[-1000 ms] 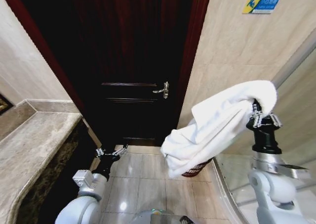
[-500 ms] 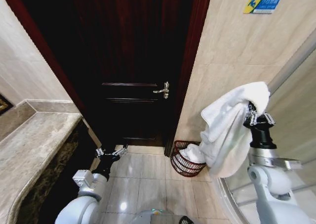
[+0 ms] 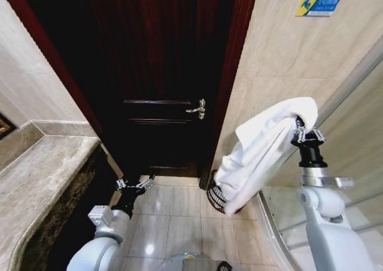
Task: Discard the used towel into the hamper.
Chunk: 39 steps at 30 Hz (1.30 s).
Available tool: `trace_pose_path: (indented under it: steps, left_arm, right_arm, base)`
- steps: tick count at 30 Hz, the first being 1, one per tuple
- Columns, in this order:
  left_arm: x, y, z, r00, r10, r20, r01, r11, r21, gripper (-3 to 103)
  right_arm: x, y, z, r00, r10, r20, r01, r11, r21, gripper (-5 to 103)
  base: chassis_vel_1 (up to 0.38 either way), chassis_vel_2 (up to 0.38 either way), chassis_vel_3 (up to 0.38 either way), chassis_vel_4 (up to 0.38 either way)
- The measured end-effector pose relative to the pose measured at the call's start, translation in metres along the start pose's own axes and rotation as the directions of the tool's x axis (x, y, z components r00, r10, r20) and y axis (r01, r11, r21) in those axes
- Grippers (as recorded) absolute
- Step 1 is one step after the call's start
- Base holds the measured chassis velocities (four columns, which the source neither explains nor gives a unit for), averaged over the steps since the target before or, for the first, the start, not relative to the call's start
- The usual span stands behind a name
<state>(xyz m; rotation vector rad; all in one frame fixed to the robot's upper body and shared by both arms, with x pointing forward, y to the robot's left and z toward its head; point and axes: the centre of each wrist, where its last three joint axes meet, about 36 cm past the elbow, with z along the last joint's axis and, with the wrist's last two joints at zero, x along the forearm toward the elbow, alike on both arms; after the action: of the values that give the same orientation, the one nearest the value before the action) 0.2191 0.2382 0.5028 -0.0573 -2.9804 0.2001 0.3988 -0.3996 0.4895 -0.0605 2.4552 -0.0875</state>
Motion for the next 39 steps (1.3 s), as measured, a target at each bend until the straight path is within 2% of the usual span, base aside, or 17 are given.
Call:
trace_pose_path:
  steps: [15, 24, 39]
  left_arm:
    - [0.0, 0.0, 0.0, 1.0, 0.0, 0.0, 0.0, 1.0, 0.0, 100]
    - [0.0, 0.0, 0.0, 1.0, 0.0, 0.0, 0.0, 1.0, 0.0, 100]
    - [0.0, 0.0, 0.0, 1.0, 0.0, 0.0, 0.0, 1.0, 0.0, 100]
  right_arm:
    - [-0.027, -0.016, 0.042, 1.0, 0.001, -0.012, -0.001, 1.0, -0.02, 6]
    - [-0.046, -0.027, 0.064, 1.0, -0.014, -0.008, 0.014, 1.0, -0.01, 6]
    - [-0.111, -0.033, 0.079, 0.998, -0.014, 0.057, 0.015, 1.0, -0.018, 6]
  base:
    - [0.0, 0.0, 0.0, 0.0]
    - [0.0, 0.0, 0.0, 0.0]
    - [0.0, 0.0, 0.0, 0.0]
